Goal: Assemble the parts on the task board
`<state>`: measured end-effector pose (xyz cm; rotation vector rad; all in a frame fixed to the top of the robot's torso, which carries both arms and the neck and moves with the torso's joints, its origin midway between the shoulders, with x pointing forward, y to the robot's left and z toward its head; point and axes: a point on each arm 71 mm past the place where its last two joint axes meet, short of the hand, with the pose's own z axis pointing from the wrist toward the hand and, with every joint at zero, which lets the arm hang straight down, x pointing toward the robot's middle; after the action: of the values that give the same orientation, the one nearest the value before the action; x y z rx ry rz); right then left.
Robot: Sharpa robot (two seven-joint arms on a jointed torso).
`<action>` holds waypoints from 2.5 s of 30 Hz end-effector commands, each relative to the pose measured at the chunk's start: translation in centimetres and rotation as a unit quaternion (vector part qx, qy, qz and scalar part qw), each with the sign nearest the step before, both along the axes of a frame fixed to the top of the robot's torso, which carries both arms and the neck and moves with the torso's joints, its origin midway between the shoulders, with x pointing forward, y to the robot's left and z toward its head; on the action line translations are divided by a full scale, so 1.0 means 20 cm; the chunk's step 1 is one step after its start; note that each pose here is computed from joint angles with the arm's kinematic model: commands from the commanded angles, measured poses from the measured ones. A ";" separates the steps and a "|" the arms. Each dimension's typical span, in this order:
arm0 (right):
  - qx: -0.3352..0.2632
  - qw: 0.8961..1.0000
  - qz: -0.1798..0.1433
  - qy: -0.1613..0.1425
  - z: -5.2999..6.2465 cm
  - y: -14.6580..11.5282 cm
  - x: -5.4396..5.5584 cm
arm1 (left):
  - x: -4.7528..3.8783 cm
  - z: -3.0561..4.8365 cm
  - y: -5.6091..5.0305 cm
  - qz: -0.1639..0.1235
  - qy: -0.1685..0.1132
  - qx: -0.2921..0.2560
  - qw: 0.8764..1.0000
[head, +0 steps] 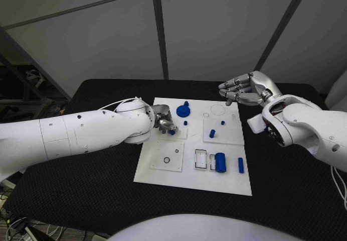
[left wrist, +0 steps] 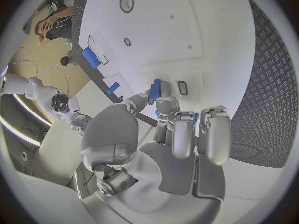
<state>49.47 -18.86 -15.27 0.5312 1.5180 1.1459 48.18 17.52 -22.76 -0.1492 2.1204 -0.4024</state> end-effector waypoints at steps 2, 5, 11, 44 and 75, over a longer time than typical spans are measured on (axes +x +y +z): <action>0.001 1.000 0.003 -0.004 0.01 0.00 0.00 | -0.006 0.004 0.00 0.007 -0.005 -0.005 1.000; 0.001 1.000 0.003 -0.004 0.01 0.00 0.00 | -0.010 0.009 0.00 0.010 -0.009 -0.010 1.000; 0.001 1.000 0.003 -0.005 0.01 0.00 0.00 | -0.020 0.025 0.01 0.019 -0.024 -0.024 0.999; 0.001 1.000 0.003 -0.005 0.01 0.00 -0.01 | 0.016 0.027 -0.01 0.018 -0.059 -0.008 0.998; 0.000 1.000 0.002 -0.005 0.01 -0.01 -0.01 | 0.015 -0.001 -0.04 -0.013 -0.042 0.030 0.999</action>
<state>49.38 -19.04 -15.22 0.5309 1.5167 1.1449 48.52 16.78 -22.64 -0.0952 2.0305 -0.3764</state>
